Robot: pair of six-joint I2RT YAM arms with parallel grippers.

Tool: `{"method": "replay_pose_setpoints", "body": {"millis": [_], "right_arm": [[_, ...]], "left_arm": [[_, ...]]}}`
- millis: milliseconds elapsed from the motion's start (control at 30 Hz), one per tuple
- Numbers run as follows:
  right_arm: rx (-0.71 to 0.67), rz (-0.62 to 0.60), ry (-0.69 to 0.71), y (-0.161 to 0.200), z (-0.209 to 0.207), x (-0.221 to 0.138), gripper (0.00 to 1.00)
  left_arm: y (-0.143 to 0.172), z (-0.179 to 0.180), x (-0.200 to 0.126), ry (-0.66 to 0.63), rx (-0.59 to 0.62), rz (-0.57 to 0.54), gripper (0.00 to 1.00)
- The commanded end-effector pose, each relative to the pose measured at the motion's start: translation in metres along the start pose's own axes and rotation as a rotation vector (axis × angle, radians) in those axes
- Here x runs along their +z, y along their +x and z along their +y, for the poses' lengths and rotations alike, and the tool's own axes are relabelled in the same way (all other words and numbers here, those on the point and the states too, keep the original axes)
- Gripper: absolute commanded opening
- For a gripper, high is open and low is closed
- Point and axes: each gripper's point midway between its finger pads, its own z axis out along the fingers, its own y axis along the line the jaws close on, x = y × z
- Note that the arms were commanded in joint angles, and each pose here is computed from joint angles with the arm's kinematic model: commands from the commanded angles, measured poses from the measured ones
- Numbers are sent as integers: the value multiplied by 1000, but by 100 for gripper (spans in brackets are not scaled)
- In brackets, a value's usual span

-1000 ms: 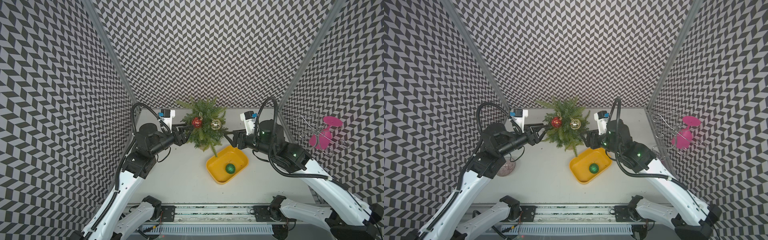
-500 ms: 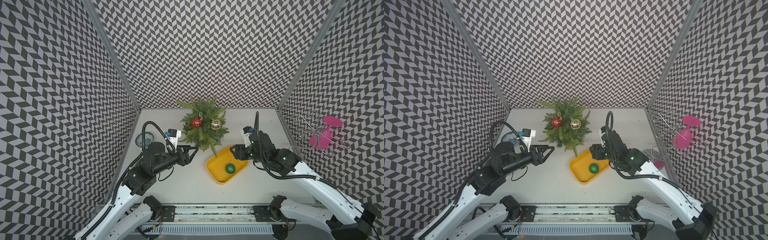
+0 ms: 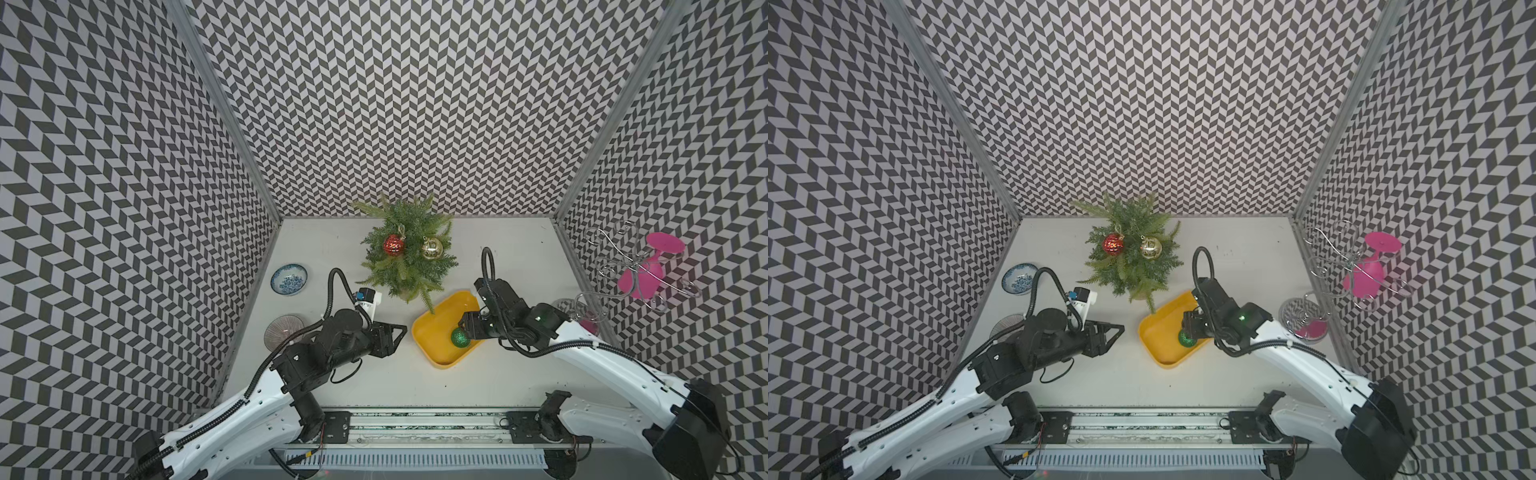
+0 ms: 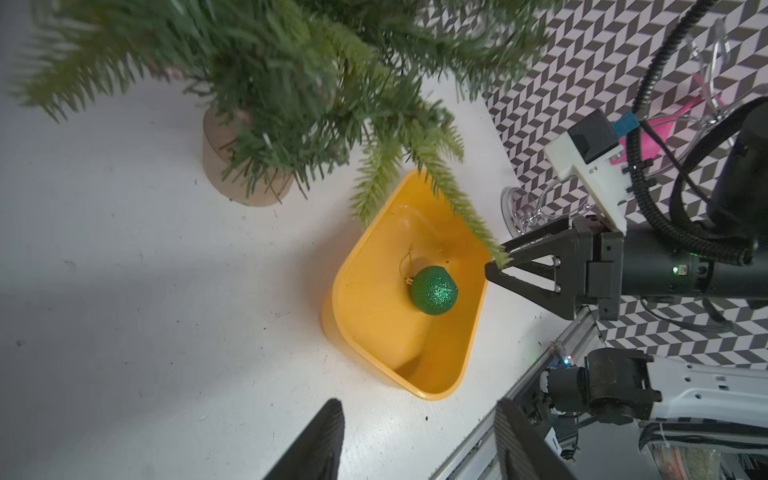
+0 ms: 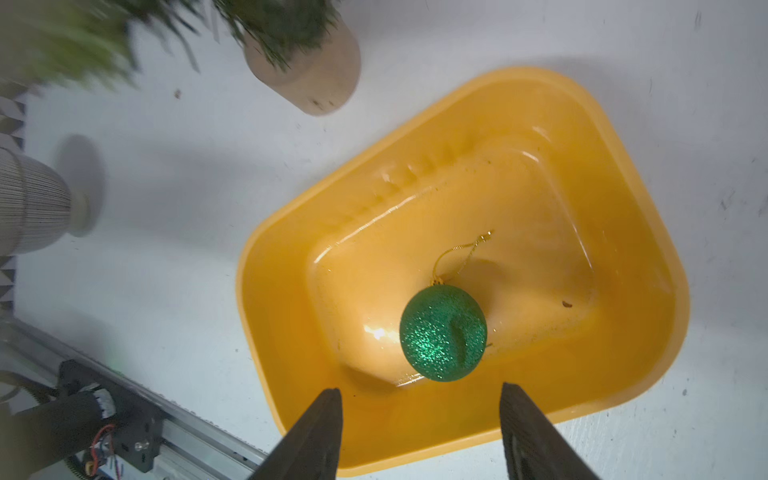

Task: Decorate the small christmas tree with ornaments
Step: Pick up an ornament from the container.

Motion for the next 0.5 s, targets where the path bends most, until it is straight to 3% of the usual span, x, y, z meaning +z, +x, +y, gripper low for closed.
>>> {"method": "replay_pose_setpoints", "body": {"millis": [0, 133, 467], "right_arm": [[40, 0, 4, 1, 5, 13, 62], [44, 38, 38, 10, 8, 29, 63], [18, 61, 172, 9, 5, 56, 72]], "left_arm": [[4, -4, 11, 25, 53, 18, 60], [15, 5, 20, -12, 111, 75, 60], [22, 6, 22, 6, 162, 89, 60]]}}
